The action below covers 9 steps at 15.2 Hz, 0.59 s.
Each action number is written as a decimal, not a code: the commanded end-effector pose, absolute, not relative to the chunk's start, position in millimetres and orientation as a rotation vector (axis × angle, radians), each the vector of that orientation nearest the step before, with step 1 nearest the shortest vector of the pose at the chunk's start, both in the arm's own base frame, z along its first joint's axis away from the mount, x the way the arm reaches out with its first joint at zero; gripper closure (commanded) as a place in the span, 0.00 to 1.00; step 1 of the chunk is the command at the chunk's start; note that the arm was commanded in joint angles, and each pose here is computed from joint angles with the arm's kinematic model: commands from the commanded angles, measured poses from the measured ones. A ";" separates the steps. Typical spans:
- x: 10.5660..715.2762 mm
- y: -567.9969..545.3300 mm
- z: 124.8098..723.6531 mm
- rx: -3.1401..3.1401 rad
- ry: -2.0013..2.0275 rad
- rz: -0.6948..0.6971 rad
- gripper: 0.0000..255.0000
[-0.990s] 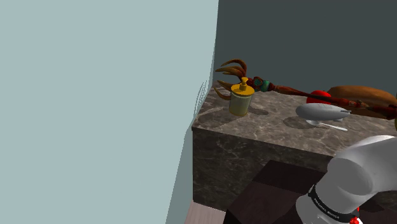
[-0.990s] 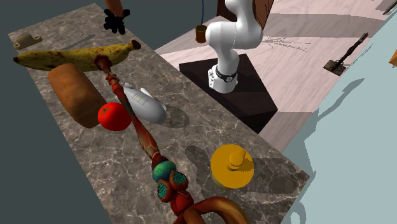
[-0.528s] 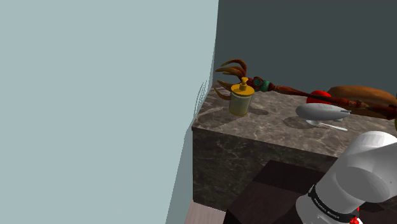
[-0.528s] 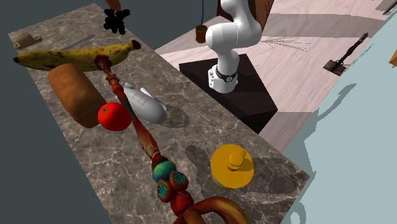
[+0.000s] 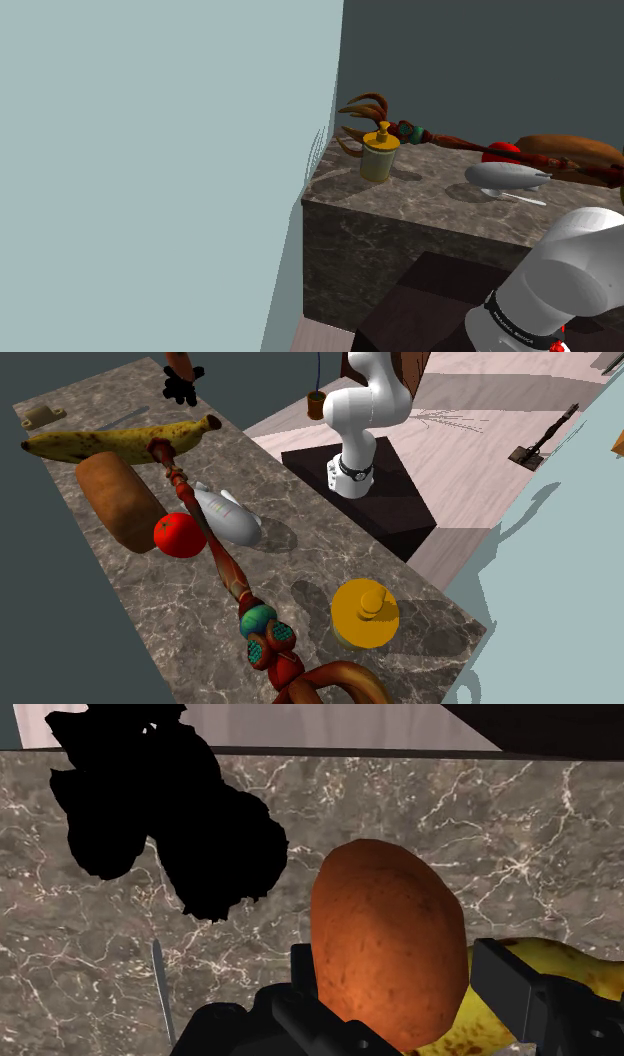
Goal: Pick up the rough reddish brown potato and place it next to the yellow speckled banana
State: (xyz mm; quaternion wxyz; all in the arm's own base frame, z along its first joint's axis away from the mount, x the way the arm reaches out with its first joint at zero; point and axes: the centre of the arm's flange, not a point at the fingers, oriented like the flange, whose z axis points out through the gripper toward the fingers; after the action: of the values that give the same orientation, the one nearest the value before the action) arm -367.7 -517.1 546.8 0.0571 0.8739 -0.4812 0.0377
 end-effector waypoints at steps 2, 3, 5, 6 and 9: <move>-367.9 -516.7 530.3 2.650 -1.459 0.115 1.00; -367.9 -516.7 525.0 2.650 -1.459 0.115 1.00; -367.9 -516.7 514.4 2.650 -1.459 0.115 1.00; -367.9 -516.7 509.2 2.650 -1.459 0.115 1.00; -367.9 -516.7 493.3 2.650 -1.459 0.115 1.00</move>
State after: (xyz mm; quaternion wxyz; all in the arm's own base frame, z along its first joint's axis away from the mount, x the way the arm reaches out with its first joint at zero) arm -367.8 -516.4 498.9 0.0572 0.8739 -0.4812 0.0378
